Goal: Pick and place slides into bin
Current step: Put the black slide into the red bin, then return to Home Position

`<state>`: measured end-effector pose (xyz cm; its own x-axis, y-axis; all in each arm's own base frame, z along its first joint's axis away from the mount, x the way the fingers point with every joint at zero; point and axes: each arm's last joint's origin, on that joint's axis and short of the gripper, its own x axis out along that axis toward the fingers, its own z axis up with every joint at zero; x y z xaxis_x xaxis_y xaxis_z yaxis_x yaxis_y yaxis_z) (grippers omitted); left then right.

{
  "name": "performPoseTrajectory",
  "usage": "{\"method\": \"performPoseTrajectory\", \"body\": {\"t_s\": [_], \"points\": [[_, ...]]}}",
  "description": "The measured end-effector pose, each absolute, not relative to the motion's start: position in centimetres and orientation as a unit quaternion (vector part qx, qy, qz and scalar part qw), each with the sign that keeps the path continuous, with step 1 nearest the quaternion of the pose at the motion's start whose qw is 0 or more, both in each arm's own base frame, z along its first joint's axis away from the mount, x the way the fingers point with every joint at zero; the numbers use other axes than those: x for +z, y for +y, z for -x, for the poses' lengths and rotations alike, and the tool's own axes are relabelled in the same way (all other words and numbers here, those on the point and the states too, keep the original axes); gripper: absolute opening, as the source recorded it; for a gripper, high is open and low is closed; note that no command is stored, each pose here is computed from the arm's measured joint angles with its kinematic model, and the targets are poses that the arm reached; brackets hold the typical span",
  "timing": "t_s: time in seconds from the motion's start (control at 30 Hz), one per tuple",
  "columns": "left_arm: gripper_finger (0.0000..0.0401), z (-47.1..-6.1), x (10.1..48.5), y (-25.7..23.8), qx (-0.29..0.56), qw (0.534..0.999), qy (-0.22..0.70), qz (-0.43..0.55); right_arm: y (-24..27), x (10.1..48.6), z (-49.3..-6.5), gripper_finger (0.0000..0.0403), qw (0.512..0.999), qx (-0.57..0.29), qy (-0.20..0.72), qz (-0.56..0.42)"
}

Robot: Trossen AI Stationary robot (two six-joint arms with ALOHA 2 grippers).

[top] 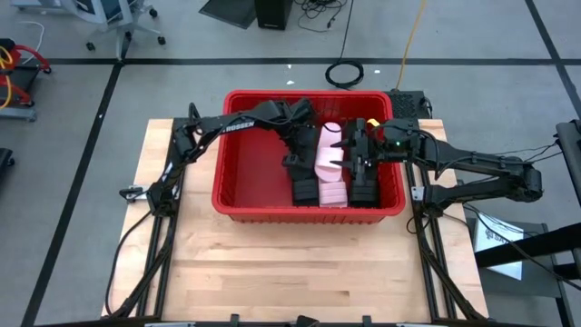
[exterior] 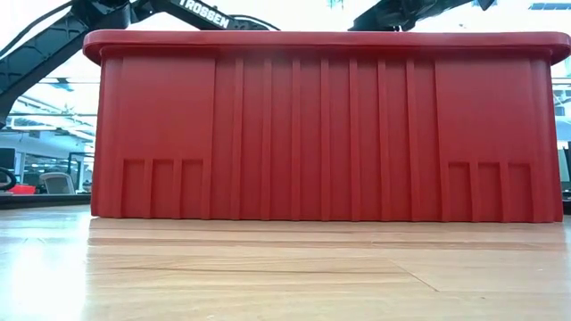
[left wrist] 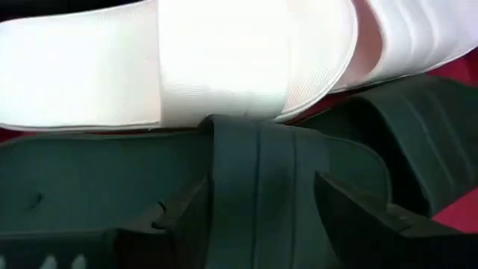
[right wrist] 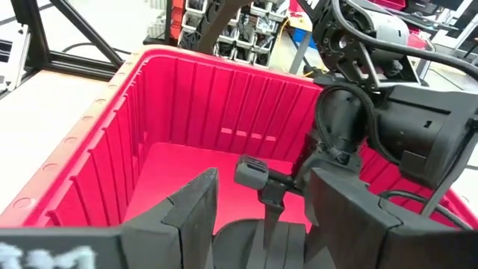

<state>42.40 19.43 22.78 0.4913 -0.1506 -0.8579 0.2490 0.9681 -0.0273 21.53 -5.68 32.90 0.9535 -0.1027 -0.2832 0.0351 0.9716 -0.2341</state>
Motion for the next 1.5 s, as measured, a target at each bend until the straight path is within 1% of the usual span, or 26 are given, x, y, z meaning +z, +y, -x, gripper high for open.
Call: {"method": "performPoseTrajectory", "body": {"t_s": [0.1, 0.3, 0.47, 0.67, 0.97, 1.17, 1.33, 1.5], "points": [[0.024, -42.5, 22.7, 19.2, -0.091, 0.854, 0.508, -0.067, -5.7, 32.9, -21.5, 0.0201, 0.982, -0.035, 0.149, 0.112], [0.0241, -42.1, 22.7, 20.2, -0.009, 0.834, 0.544, -0.088, -5.7, 32.7, -21.5, 0.0201, 0.981, -0.035, 0.157, 0.11], [0.0241, -41.6, 23.0, 20.9, 0.001, 0.836, 0.543, -0.08, -5.7, 31.8, -21.6, 0.0201, 0.981, -0.036, 0.155, 0.111], [0.0241, -41.2, 24.6, 20.8, 0.003, 0.848, 0.524, -0.082, -5.8, 30.9, -21.8, 0.0201, 0.983, -0.038, 0.137, 0.115], [0.0241, -40.7, 28.5, 19.7, -0.012, 0.888, 0.454, -0.068, -5.8, 31.5, -21.9, 0.0201, 0.986, -0.043, 0.106, 0.123], [0.0241, -39.5, 31.7, 18.6, -0.008, 0.903, 0.422, -0.078, -5.8, 31.5, -21.9, 0.0201, 0.986, -0.044, 0.103, 0.123], [0.0241, -37.7, 35.4, 17.7, 0.012, 0.92, 0.382, -0.086, -5.7, 31.9, -21.4, 0.0201, 0.988, -0.046, 0.094, 0.115], [0.0241, -35.3, 39.3, 16.4, 0.03, 0.937, 0.339, -0.081, -5.2, 33.3, -20.0, 0.0201, 0.991, -0.052, 0.06, 0.104]]}}
